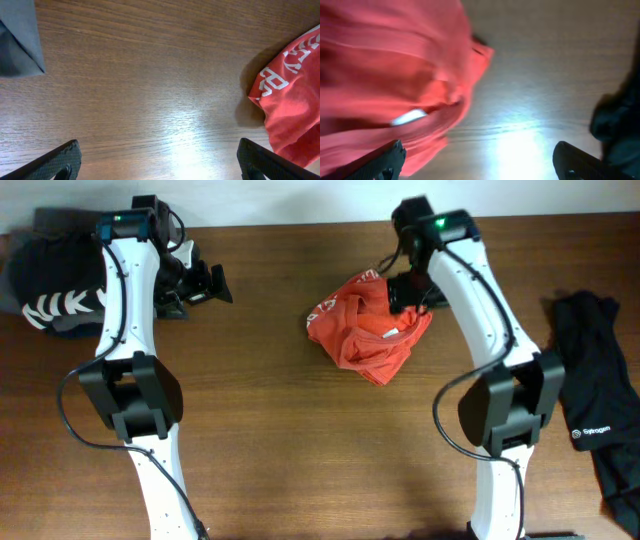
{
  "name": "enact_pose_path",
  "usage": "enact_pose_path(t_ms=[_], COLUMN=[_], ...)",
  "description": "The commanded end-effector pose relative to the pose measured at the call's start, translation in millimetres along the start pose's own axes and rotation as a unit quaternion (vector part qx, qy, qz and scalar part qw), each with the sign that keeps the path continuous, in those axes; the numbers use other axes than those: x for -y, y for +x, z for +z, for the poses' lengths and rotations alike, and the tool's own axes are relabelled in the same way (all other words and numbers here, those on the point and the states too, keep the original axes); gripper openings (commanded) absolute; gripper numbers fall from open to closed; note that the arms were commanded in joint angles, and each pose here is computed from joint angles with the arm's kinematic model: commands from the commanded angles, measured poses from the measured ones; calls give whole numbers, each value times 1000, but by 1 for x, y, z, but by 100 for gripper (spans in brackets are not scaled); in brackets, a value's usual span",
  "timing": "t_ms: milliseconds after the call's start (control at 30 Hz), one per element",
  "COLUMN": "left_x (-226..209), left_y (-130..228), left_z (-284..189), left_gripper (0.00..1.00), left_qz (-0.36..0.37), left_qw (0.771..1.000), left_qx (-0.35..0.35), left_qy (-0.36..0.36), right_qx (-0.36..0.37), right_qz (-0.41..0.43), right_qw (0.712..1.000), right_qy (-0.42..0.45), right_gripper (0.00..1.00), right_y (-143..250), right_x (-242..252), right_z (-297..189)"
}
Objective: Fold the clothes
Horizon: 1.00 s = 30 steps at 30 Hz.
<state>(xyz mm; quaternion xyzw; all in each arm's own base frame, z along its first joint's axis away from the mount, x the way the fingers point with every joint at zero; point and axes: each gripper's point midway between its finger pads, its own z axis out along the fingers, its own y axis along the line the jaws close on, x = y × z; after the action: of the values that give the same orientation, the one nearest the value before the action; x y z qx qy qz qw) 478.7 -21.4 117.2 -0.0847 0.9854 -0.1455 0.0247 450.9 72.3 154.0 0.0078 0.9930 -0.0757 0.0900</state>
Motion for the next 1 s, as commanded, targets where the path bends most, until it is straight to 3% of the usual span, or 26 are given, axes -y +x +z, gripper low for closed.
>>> enact_pose_path(t_ms=[0,100,233,400,667,967], left_x=[3,3,4,3,3,3], left_y=[-4,-5,-5,-5,-3,-3], left_z=[-10,-11,-11,-11,-10,-10], left_gripper=[99,99,99,99,99,99], left_qz=[0,1,1,1,-1,-1], left_qw=[1000,1000,1000,1000,1000,1000], left_qx=[16,19,19,19,14,14], left_qy=[2,2,3,3,2,2], right_qx=[-12,-42,-57,-60,-27,-5], right_qz=[0,-6,-79,-192,-210,-214], right_qw=[983,967,964,953,968,967], right_qy=[-185,-252,-247,-227,-138,-140], right_gripper=[99,88,95,96,95,92], right_y=[3,15,34,59,49,40], right_x=[-62,-88,-110,-140,-129,-134], right_z=[-30,-35,-17,10,42,44])
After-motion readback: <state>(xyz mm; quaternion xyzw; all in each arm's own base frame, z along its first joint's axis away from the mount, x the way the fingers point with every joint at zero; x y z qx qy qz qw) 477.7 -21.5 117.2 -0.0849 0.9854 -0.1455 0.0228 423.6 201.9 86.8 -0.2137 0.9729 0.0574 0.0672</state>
